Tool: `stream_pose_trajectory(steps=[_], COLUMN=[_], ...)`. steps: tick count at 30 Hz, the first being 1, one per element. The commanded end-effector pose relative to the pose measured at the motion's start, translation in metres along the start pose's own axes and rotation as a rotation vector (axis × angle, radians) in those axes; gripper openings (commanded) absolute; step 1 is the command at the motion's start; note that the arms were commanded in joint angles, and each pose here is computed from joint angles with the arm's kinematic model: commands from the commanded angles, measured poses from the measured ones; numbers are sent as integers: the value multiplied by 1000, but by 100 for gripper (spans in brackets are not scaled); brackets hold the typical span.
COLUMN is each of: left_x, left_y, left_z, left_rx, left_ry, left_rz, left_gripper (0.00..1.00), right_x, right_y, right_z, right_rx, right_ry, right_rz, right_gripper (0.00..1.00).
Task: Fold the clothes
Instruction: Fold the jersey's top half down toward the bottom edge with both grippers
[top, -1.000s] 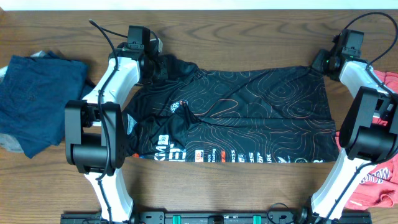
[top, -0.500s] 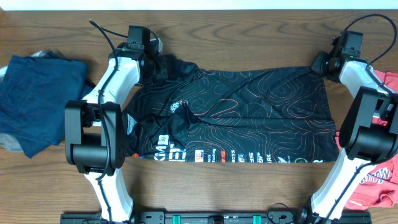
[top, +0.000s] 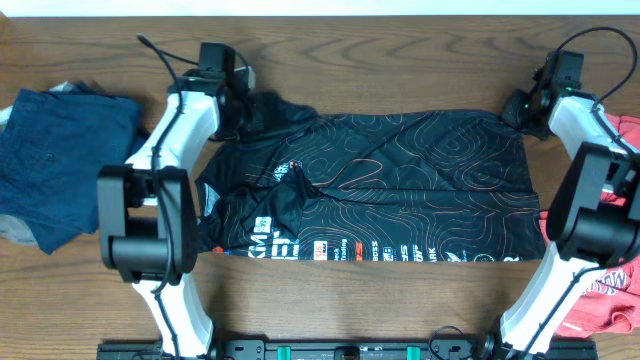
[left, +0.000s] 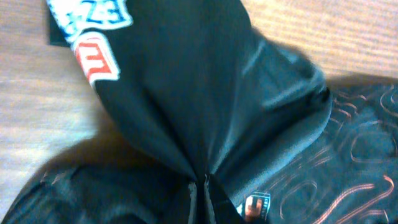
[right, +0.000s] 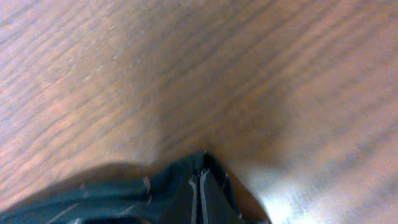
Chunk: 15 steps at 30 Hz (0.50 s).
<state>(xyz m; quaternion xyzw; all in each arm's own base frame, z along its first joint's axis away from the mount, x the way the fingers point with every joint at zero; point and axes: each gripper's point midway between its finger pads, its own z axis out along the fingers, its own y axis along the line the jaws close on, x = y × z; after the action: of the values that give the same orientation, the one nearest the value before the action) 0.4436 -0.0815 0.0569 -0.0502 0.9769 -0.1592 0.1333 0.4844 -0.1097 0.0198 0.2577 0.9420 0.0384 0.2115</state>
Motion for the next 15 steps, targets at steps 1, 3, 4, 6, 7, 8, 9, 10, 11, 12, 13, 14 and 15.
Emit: stream_pose_trajectory(steps=[1, 3, 4, 6, 7, 8, 9, 10, 11, 12, 13, 14, 15], left_x=[-1, 8, 14, 25, 31, 38, 44, 53, 60, 67, 76, 82, 89], left_y=[-6, -6, -6, -5, -5, -4, -3, -2, -1, 0, 2, 4, 7], left_z=[-37, -44, -48, -54, -56, -59, -61, -62, -63, -65, -66, -68, -70], left_rx=[9, 2, -2, -10, -15, -20, -26, -33, -40, -46, -53, -64, -87], left_ry=[-31, -3, 16, 53, 72, 98, 122, 155, 185, 215, 248, 273, 301], left_rz=[-3, -12, -17, -29, -34, -42, -49, -59, -68, -76, -79, -82, -89], left_gripper=[6, 6, 6, 6, 6, 6, 6, 6, 6, 6, 6, 6, 6], right_x=[-27, -17, -9, 3, 10, 17, 27, 36, 47, 57, 68, 78, 86], right_y=[8, 4, -1, -12, -18, -22, -27, -32, -39, -45, -53, -59, -63], right_z=[-65, -83, -91, -105, -112, -117, -123, -128, -133, -138, -143, -147, -151], right_rx=[-17, 5, 33, 93, 122, 143, 169, 194, 230, 262, 300, 332, 354], right_ry=[-100, -67, -44, -9, 16, 40, 74, 107, 150, 188, 233, 277, 310], right_rz=[-7, -3, 0, 5, 5, 4, -5, -9, -12, -15, -20, -26, -30], right_gripper=[1, 1, 1, 1, 1, 1, 1, 1, 1, 1, 1, 1, 1])
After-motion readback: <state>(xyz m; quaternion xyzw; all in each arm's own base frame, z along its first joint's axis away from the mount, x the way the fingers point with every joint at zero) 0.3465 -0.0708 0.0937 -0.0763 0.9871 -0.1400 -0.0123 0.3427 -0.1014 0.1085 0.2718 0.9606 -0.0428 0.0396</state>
